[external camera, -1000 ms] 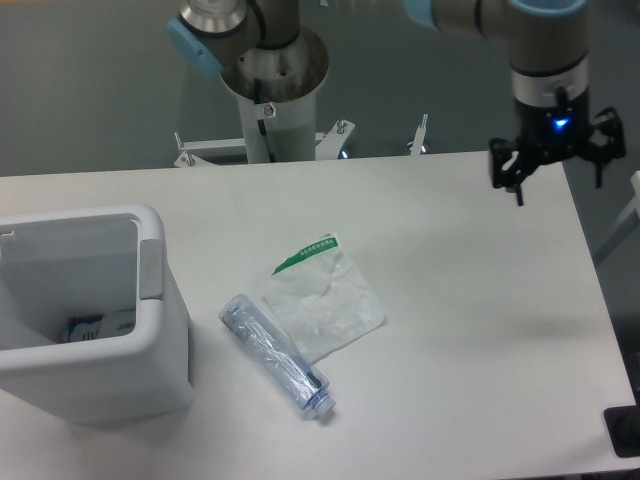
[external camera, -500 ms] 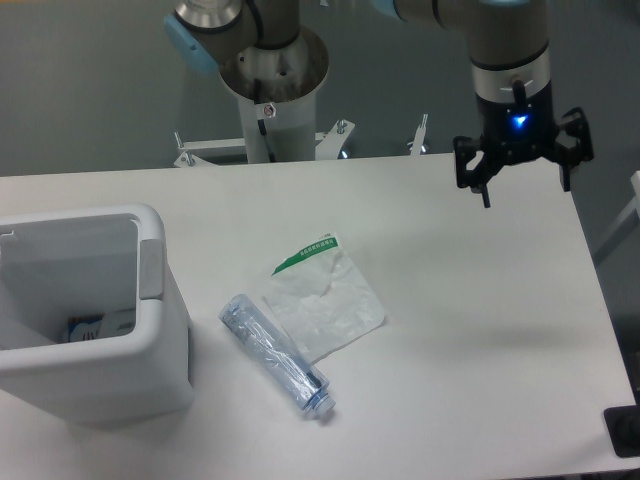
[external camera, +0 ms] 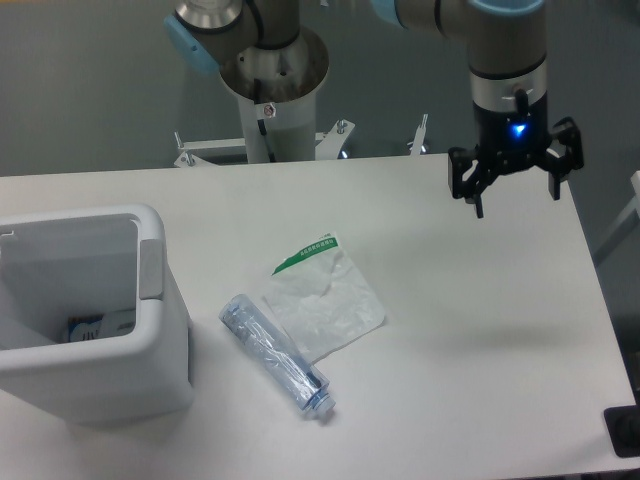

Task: Place the trash in the trash can
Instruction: 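Move the open gripper from its start pose toward the plastic bottle, then lower the gripper over the clear plastic bottle's cap end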

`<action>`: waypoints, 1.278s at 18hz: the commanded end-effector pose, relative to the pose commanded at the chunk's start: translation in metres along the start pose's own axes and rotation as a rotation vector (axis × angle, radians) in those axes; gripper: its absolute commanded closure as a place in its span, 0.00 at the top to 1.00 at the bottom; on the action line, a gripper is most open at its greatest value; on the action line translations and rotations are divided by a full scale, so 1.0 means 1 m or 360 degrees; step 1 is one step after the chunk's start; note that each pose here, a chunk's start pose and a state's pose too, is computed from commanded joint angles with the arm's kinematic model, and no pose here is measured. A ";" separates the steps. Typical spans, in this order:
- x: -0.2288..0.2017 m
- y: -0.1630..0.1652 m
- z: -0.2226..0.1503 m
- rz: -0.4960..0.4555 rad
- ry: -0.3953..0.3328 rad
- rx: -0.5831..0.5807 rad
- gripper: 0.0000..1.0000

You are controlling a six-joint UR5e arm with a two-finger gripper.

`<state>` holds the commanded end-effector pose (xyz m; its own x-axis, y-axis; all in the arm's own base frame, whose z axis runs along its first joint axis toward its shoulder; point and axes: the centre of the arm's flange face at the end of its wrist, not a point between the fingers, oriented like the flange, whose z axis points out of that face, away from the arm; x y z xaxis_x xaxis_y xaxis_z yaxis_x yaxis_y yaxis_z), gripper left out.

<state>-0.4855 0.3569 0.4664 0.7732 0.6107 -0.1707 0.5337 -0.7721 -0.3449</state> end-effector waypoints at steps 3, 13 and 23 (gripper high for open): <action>-0.004 -0.004 0.000 -0.0085 0.0067 0.0060 1.00; -0.001 0.002 0.016 -0.0434 0.0167 0.0044 1.00; 0.094 -0.010 0.087 -0.0363 0.0354 -0.0132 1.00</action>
<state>-0.4478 0.4374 0.3739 0.6816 0.7233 0.1109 0.7207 -0.6373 -0.2730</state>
